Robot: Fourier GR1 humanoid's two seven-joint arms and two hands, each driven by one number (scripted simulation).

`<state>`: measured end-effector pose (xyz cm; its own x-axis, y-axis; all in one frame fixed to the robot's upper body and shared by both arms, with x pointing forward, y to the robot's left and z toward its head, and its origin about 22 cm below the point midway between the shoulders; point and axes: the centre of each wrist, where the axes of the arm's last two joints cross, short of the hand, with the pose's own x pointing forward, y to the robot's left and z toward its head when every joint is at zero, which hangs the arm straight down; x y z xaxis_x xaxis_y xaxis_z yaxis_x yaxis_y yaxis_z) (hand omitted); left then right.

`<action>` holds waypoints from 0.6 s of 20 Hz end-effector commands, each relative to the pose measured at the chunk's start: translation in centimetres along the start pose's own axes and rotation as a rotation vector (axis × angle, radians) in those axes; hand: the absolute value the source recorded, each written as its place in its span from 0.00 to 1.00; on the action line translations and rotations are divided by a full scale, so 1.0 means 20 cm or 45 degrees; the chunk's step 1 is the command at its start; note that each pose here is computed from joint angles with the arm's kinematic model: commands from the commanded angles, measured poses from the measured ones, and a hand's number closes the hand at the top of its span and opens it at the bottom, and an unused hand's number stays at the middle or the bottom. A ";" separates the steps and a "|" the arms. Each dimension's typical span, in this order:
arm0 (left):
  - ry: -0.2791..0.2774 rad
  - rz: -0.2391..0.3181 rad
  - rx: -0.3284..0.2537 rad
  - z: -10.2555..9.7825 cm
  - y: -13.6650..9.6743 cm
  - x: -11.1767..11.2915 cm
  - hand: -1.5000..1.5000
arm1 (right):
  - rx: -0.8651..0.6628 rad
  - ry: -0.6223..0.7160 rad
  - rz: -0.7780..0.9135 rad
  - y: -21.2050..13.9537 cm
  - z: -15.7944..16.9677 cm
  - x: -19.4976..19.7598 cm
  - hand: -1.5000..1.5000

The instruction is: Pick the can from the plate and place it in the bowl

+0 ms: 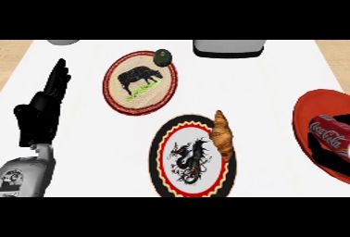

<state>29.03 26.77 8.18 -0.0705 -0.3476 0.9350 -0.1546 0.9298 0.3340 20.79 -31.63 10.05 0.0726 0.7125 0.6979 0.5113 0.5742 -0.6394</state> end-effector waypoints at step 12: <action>-0.009 -0.007 -0.013 0.04 -0.03 -0.05 0.50 | -0.125 0.109 0.382 0.10 -0.49 -0.66 1.00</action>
<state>28.47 26.01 7.61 -0.0814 -0.3484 0.9338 -0.1434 0.9312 0.3350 27.17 -42.18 4.60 0.2587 0.8197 0.5111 0.5490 0.3106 -0.7760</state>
